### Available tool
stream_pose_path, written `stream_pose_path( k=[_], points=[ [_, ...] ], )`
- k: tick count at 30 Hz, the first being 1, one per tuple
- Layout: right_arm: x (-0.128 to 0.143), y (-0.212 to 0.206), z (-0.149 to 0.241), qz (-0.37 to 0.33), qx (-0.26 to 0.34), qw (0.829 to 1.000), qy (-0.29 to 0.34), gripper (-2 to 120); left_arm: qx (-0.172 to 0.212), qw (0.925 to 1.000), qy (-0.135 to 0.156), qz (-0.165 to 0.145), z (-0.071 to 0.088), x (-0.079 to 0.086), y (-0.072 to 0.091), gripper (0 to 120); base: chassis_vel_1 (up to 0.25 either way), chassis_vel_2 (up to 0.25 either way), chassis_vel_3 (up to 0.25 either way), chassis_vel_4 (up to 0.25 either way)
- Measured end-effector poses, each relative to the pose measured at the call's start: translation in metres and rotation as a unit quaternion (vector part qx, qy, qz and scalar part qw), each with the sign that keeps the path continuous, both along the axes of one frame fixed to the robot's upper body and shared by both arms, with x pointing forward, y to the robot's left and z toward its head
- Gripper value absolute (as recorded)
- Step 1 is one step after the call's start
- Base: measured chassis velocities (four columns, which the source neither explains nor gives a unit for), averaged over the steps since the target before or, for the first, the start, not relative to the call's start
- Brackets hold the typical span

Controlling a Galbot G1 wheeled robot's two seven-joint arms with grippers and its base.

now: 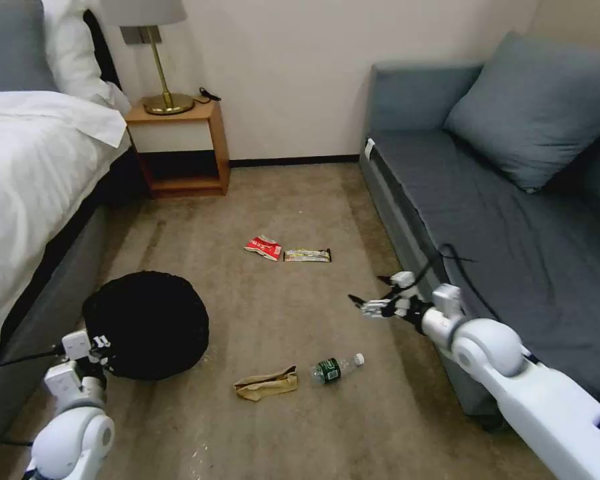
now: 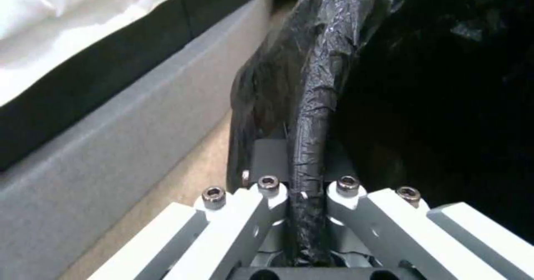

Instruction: Pick up the trash bin, then pick up the garbage on the floor and place it into the trash bin.

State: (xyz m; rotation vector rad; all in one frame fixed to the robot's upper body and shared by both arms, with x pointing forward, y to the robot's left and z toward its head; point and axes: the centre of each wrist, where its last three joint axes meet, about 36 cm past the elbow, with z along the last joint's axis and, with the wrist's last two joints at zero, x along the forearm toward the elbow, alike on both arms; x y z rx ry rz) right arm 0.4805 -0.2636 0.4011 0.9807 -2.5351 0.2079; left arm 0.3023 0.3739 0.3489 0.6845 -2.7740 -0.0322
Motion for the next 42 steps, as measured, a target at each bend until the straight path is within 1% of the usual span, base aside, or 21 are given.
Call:
stream_pose_path(
  k=[1,2,4,5,6,7,9,10,11,13,14,15,18,24,32,37,38,39,40,42],
  points=[
    [0.013,0.015,-0.001,0.022,-0.006,1.000,-0.001,100,0.001,1.0000,-0.002,0.000,-0.002,-0.003,-0.004,4,0.000,0.000,0.000,0.000],
    [0.013,0.015,-0.001,0.022,-0.006,1.000,-0.001,100,0.001,1.0000,-0.002,0.000,-0.002,-0.003,-0.004,4,0.000,0.000,0.000,0.000],
    [0.028,0.037,-0.005,0.050,-0.014,0.999,0.000,100,0.001,1.0000,-0.002,0.001,-0.002,-0.007,-0.008,4,0.000,0.000,0.000,0.000],
    [0.032,0.047,-0.008,0.059,-0.018,0.998,0.002,100,0.001,1.0000,-0.002,0.001,-0.002,-0.008,-0.010,4,0.000,0.000,0.000,0.000],
    [0.032,0.047,-0.008,0.059,-0.018,0.998,0.002,100,0.001,1.0000,-0.002,0.001,-0.002,-0.008,-0.010,4,0.000,0.000,0.000,0.000],
    [0.037,0.070,-0.021,0.081,-0.041,0.996,0.006,100,0.000,1.0000,-0.003,0.001,-0.001,-0.010,-0.012,4,0.000,0.000,0.000,0.000],
    [0.036,0.094,-0.040,0.109,-0.072,0.991,0.011,100,0.001,1.0000,-0.002,0.001,-0.001,-0.012,-0.012,4,0.000,0.000,0.000,0.000],
    [0.036,0.094,-0.040,0.109,-0.072,0.991,0.011,100,0.001,1.0000,-0.002,0.001,-0.001,-0.012,-0.012,4,0.000,0.000,0.000,0.000],
    [0.033,0.113,-0.058,0.136,-0.097,0.986,0.017,100,0.004,1.0000,0.000,0.003,-0.001,-0.015,-0.011,4,0.000,0.000,0.000,0.000],
    [0.028,0.130,-0.075,0.161,-0.120,0.980,0.020,100,0.006,1.0000,0.001,0.006,-0.001,-0.017,-0.009,4,0.000,0.000,0.000,0.000],
    [0.024,0.142,-0.089,0.178,-0.135,0.974,0.022,100,0.008,0.9999,0.002,0.009,-0.002,-0.020,-0.006,4,0.000,0.000,0.000,0.000],
    [0.024,0.142,-0.089,0.178,-0.135,0.974,0.022,100,0.008,0.9999,0.002,0.009,-0.002,-0.020,-0.006,4,0.000,0.000,0.000,0.000],
    [0.017,0.156,-0.114,0.202,-0.156,0.967,0.025,100,0.012,0.9998,0.004,0.014,-0.004,-0.027,-0.001,4,0.000,0.000,0.000,0.000],
    [0.006,0.174,-0.139,0.221,-0.165,0.961,0.036,100,0.017,0.9995,0.008,0.024,-0.007,-0.034,0.008,4,0.000,0.000,0.000,0.000],
    [-0.010,0.179,-0.166,0.244,-0.181,0.952,0.045,100,0.018,0.9995,0.007,0.026,-0.005,-0.036,0.011,4,0.000,0.000,0.000,0.000],
    [-0.016,0.181,-0.182,0.253,-0.188,0.948,0.046,100,0.017,0.9995,0.006,0.025,-0.005,-0.036,0.010,4,0.000,0.000,0.000,0.000],
    [-0.016,0.182,-0.186,0.254,-0.191,0.947,0.046,99,0.016,0.9996,0.007,0.024,-0.005,-0.036,0.009,4,0.000,0.000,0.000,0.000],
    [-0.015,0.183,-0.190,0.256,-0.194,0.946,0.046,95,0.016,0.9996,0.007,0.024,-0.005,-0.036,0.009,4,0.000,0.000,0.000,0.000],
    [-0.015,0.183,-0.190,0.256,-0.194,0.946,0.046,95,0.016,0.9996,0.007,0.024,-0.005,-0.036,0.009,4,0.000,0.000,0.000,0.000],
    [-0.014,0.183,-0.197,0.263,-0.201,0.943,0.044,85,0.015,0.9996,0.007,0.023,-0.004,-0.035,0.008,4,0.000,0.000,0.000,0.000]
  ],
)
